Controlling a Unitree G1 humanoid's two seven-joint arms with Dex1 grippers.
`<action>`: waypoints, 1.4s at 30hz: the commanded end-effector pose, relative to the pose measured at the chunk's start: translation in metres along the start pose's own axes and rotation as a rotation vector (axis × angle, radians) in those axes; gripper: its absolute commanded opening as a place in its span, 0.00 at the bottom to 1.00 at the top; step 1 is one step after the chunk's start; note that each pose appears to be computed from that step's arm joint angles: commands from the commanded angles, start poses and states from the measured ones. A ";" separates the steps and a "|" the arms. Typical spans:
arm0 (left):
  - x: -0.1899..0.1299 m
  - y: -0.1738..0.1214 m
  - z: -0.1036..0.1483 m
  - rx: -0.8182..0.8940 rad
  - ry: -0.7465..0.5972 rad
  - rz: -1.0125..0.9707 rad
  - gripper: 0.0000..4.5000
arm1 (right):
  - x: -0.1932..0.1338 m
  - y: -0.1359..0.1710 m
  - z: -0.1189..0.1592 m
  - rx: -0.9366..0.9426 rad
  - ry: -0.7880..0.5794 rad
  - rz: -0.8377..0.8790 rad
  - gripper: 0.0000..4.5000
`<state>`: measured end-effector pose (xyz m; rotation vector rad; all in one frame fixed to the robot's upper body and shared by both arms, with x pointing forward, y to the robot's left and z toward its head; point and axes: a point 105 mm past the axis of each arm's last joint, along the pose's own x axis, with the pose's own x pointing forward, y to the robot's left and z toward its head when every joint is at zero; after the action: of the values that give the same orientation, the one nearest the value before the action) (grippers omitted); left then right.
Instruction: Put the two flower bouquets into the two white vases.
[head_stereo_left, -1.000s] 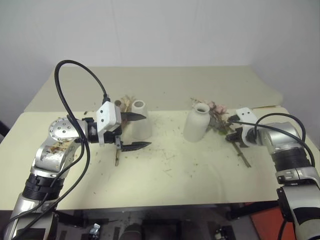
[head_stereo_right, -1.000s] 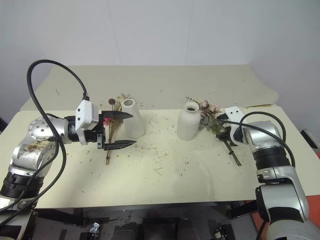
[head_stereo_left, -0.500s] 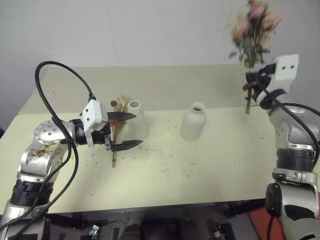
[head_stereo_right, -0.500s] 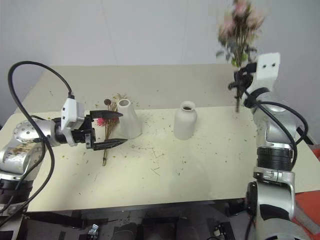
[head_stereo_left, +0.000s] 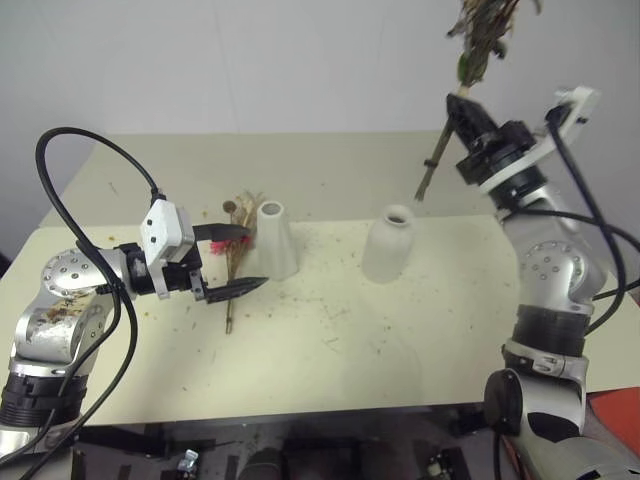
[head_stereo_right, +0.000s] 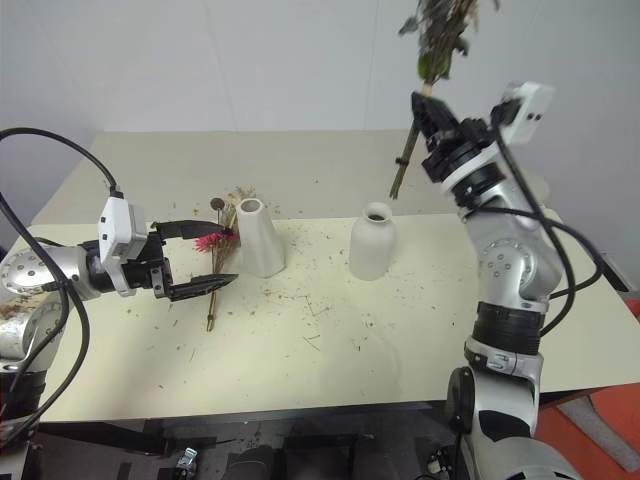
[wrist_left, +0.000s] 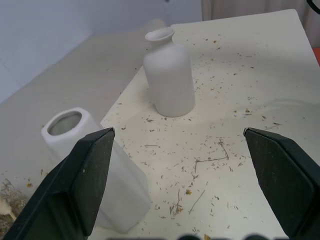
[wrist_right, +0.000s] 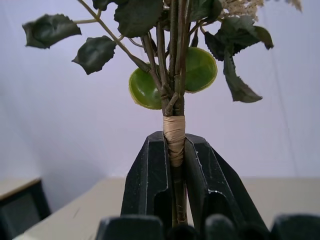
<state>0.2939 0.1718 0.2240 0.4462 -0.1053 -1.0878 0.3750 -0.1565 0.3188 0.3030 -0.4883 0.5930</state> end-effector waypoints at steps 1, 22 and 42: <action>-0.006 0.003 0.017 0.049 -0.043 0.037 1.00 | 0.003 0.000 0.009 -0.038 -0.062 -0.001 0.05; -0.011 0.004 0.016 0.047 -0.027 0.078 1.00 | 0.009 -0.006 -0.040 -0.120 -0.030 0.015 0.05; -0.007 0.012 0.018 0.089 -0.025 0.100 1.00 | -0.012 0.014 -0.066 -0.253 -0.056 0.008 0.05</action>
<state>0.2966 0.1804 0.2366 0.4711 -0.1513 -0.9942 0.3904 -0.1250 0.2408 0.1059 -0.5218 0.5243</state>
